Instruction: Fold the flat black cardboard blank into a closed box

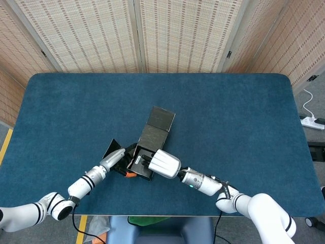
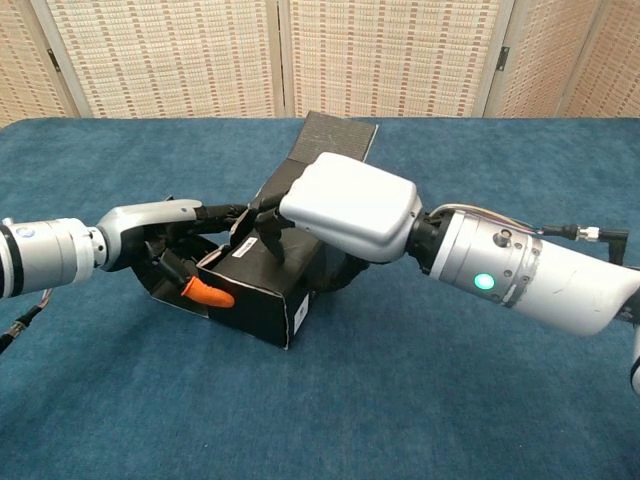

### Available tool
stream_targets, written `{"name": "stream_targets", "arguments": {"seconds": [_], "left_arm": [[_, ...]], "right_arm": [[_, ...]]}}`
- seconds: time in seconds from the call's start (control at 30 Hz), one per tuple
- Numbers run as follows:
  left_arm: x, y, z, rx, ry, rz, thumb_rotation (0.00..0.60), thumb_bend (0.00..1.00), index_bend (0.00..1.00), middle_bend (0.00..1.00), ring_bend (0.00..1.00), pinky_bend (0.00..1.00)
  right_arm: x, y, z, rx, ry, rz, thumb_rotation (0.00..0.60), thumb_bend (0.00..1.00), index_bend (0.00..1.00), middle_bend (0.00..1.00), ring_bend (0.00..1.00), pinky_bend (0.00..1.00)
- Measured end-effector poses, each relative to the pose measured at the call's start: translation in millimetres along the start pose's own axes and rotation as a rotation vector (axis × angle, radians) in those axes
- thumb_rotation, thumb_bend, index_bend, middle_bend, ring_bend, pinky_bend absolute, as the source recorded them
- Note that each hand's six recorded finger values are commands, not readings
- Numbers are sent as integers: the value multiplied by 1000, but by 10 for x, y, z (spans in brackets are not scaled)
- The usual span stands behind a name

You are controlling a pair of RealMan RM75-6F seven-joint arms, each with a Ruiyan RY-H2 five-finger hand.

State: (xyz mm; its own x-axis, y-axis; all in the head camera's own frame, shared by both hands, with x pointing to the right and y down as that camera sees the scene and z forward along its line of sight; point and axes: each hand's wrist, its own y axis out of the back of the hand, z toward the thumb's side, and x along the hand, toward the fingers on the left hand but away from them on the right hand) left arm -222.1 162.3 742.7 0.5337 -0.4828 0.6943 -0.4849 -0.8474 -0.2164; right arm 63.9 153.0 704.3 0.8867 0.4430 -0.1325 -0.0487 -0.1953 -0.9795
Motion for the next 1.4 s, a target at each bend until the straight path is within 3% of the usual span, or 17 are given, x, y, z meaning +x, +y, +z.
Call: {"name": "stream_targets", "arguments": {"seconds": [0.23, 1.07, 1.23, 1.4], "left_arm": [[6, -6, -5, 2, 0, 10, 600, 197, 230, 276, 497, 484], [40, -41, 6, -4, 0, 25, 600, 199, 382, 420, 528, 491], [49, -52, 9, -9, 3, 25, 600, 200, 385, 421, 530, 491], [45, -46, 5, -16, 7, 28, 600, 200, 384, 421, 530, 491]], "right_arm": [[-1, -11, -2, 4, 2, 12, 600, 164, 535, 417, 799, 1000], [83, -27, -48, 5, -9, 74, 600, 163, 535, 404, 798, 1000], [91, -92, -9, 4, 6, 123, 600, 161, 547, 472, 798, 1000], [107, -111, 9, 10, 33, 177, 600, 163, 659, 571, 798, 1000]]}}
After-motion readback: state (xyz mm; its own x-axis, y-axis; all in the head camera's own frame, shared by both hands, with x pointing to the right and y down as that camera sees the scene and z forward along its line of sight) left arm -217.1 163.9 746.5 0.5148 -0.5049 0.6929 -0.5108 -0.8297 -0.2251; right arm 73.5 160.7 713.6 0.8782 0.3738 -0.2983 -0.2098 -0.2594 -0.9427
